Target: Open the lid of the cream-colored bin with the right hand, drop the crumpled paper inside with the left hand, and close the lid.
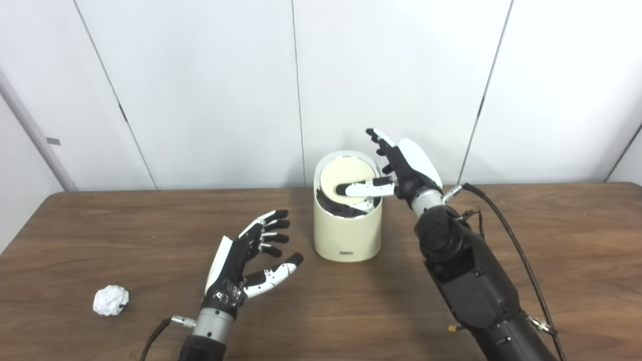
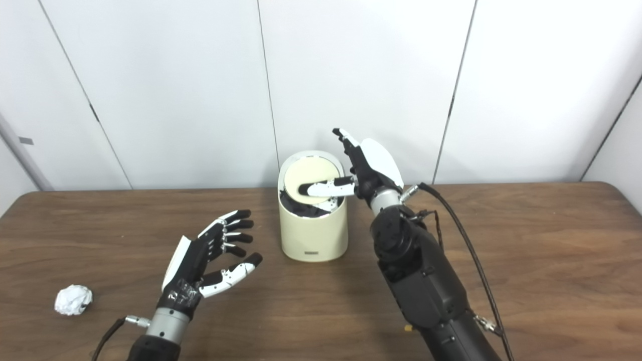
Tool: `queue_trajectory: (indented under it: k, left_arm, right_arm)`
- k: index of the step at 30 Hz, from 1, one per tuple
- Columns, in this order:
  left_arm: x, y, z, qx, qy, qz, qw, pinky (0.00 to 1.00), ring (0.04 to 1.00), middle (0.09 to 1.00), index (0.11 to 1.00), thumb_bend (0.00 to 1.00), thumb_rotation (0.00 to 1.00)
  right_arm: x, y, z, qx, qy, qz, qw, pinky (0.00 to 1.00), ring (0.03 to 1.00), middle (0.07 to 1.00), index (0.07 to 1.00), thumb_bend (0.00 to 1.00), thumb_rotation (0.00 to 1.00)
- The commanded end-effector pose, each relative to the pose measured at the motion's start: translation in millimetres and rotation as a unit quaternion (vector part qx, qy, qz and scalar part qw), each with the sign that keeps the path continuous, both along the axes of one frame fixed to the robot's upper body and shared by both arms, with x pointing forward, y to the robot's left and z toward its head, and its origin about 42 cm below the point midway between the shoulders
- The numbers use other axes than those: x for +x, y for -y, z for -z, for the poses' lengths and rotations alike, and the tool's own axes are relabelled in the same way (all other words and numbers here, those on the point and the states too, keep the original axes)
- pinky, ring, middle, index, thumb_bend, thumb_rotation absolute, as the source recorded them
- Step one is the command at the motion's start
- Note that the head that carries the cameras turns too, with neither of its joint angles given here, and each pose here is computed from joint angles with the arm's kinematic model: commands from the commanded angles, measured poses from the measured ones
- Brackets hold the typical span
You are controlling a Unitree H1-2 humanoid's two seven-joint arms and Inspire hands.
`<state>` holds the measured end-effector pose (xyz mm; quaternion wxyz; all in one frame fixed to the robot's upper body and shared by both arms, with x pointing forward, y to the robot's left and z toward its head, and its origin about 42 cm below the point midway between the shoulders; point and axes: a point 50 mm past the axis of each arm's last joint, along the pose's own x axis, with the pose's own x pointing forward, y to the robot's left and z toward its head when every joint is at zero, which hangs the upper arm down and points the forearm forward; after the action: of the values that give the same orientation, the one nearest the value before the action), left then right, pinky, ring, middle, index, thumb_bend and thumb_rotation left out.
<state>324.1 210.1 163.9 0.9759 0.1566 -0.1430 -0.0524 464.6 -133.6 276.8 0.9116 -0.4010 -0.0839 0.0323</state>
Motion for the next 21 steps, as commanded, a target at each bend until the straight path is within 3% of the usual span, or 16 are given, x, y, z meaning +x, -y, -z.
queue_trajectory:
  k: [1, 12, 21]
  left_arm:
    - [4, 3, -18, 0.003, 0.041, 0.006, 0.999, 0.60, 0.714, 0.795, 0.839, 0.58, 0.17]
    - [1, 1, -19, 0.007, 0.040, 0.003, 0.999, 0.59, 0.699, 0.792, 0.836, 0.57, 0.17]
    - [1, 0, -20, 0.004, 0.038, 0.003, 0.999, 0.60, 0.709, 0.797, 0.839, 0.57, 0.16]
  right_arm:
    - [7, -3, -28, -0.004, 0.037, -0.005, 0.999, 0.68, 0.867, 0.926, 0.938, 0.85, 0.43]
    - [12, 3, -22, -0.022, 0.025, 0.007, 0.999, 0.69, 0.883, 0.932, 0.929, 0.79, 0.39]
    - [12, 10, -18, -0.033, 0.030, 0.009, 0.999, 0.69, 0.866, 0.918, 0.917, 0.85, 0.18]
